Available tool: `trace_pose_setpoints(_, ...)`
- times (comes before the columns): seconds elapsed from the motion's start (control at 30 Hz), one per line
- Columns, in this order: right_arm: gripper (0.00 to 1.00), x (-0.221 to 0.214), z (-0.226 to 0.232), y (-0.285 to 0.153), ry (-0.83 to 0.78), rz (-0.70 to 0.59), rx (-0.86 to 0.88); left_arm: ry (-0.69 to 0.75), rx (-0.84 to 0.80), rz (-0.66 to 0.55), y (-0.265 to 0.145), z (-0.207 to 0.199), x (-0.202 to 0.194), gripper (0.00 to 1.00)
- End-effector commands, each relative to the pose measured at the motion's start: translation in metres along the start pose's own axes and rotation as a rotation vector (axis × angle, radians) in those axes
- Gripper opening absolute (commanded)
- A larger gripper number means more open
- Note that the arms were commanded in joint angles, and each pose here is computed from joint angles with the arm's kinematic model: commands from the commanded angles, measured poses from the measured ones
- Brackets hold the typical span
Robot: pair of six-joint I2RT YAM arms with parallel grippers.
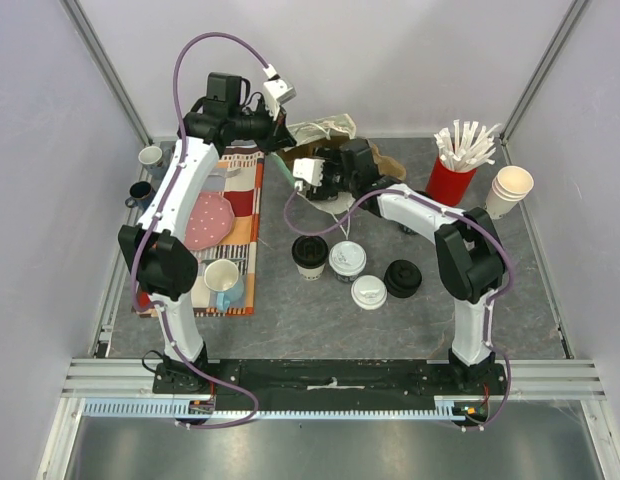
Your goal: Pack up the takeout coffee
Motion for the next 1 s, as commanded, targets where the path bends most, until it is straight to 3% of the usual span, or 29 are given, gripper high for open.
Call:
trace_pose_setpoints(0.0,0.84,-0.003,-0.004,0.012,-0.129,0.089,-0.020,0.102,-0.096,-0.109,-0.014,-0.017,0.037,0.02)
trace_pose_setpoints(0.3,0.93,-0.011,-0.016,0.027,-0.179,0.179,-0.135,0.179,-0.238,-0.126,-0.022,-0.043,0.042,0.02)
trace_pose_setpoints(0.47,0.93,-0.031,0.007,0.029,-0.198,0.241,-0.033,0.164,-0.273,-0.161,-0.027,-0.049,0.051,0.02)
trace_pose_setpoints(0.67,0.87,-0.049,0.012,0.036,-0.173,0.315,-0.050,0.134,-0.318,-0.202,-0.033,-0.057,0.062,0.02)
trace_pose_setpoints(0.77,0.72,-0.059,0.021,0.036,-0.177,0.344,-0.012,0.138,-0.321,-0.214,-0.036,-0.058,0.067,0.02)
trace_pose_setpoints(0.83,0.52,-0.059,0.024,0.037,-0.161,0.335,-0.003,0.137,-0.320,-0.219,-0.038,-0.059,0.069,0.02)
trace_pose_setpoints(0.97,0.37,-0.060,0.021,0.035,-0.146,0.354,-0.020,0.122,-0.320,-0.229,-0.040,-0.057,0.072,0.02)
Point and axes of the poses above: each gripper's point midway between its finger pads, its own y axis out along the fingers, its own z axis along the line the jaws close on, x = y × z, the point moved 6 cm from there along -y, back along the fingers, and after that the axes turned 7 degrees about y, right-handed, at the moved point
